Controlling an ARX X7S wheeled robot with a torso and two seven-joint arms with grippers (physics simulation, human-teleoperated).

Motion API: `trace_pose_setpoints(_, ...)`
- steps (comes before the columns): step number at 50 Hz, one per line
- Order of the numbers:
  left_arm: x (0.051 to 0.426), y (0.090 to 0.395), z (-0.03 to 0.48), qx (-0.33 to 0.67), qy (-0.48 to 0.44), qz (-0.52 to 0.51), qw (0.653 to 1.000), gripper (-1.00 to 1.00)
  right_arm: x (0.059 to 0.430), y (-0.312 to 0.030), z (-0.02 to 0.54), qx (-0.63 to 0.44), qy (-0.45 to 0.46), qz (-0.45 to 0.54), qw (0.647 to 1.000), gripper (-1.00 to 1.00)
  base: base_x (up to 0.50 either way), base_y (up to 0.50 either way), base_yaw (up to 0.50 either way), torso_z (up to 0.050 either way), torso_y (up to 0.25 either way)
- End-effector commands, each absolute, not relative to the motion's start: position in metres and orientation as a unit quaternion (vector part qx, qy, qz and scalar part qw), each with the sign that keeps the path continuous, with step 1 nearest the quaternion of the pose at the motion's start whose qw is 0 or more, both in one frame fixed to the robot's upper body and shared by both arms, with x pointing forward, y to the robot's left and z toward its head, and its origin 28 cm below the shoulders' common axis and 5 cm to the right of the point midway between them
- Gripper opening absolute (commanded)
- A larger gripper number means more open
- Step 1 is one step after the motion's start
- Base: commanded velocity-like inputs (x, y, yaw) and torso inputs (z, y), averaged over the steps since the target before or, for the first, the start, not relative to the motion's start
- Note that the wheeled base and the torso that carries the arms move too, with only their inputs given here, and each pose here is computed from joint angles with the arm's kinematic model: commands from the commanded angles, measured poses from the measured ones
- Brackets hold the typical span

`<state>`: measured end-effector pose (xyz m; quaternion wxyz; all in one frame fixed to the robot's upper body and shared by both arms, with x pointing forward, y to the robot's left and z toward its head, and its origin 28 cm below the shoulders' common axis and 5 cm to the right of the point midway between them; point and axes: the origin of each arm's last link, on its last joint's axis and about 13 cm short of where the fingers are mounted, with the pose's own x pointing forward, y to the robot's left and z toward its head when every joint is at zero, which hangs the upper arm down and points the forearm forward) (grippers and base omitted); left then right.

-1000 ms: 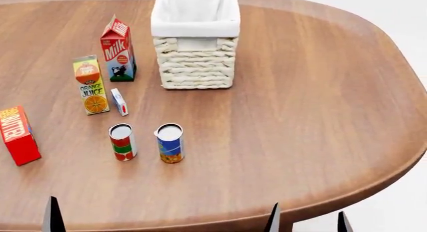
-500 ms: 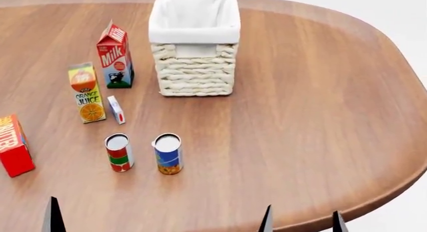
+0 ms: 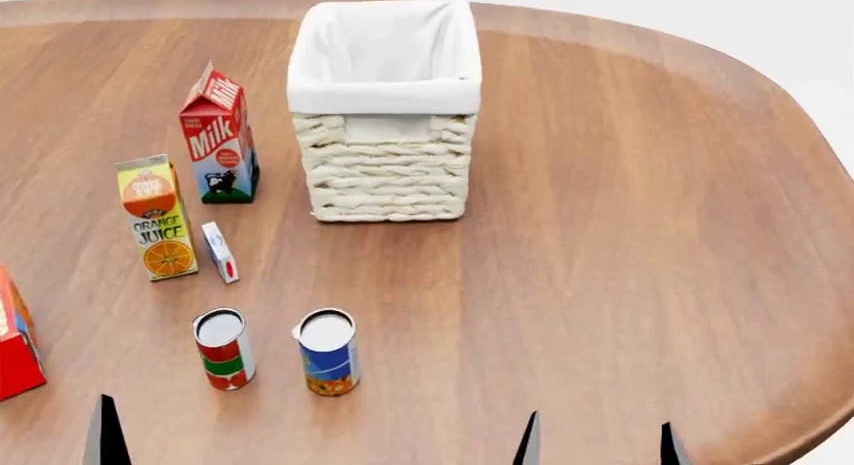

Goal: Pick up the alphabet soup, and put it in the basket.

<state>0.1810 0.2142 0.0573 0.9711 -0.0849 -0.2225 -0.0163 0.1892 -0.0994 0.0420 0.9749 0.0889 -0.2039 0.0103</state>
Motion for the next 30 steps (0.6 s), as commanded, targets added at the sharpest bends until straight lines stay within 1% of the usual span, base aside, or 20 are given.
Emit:
trace_pose_setpoints(1,0.181,0.2139,0.0571,-0.084,-0.225,-0.016,0.971,1.0,0.1889,-0.0991,0.0421,0.088,-0.204,0.009,0.975,1.0,0.2,0.0,0.0,0.0,0.0)
trace_pose_setpoints(14,0.1791,0.2142,0.0588,-0.083,-0.23,-0.012,0.97,1.0,0.1875,-0.0986,0.0425,0.086,-0.207,0.011,0.975,1.0,0.24,0.0,0.0,0.0,0.0)
trace_pose_setpoints(30,0.1798,0.2142,0.0592,-0.087,-0.228,-0.013,0.97,1.0,0.187,-0.098,0.0427,0.089,-0.206,0.01,0.974,1.0,0.32,0.0,0.0,0.0,0.0)
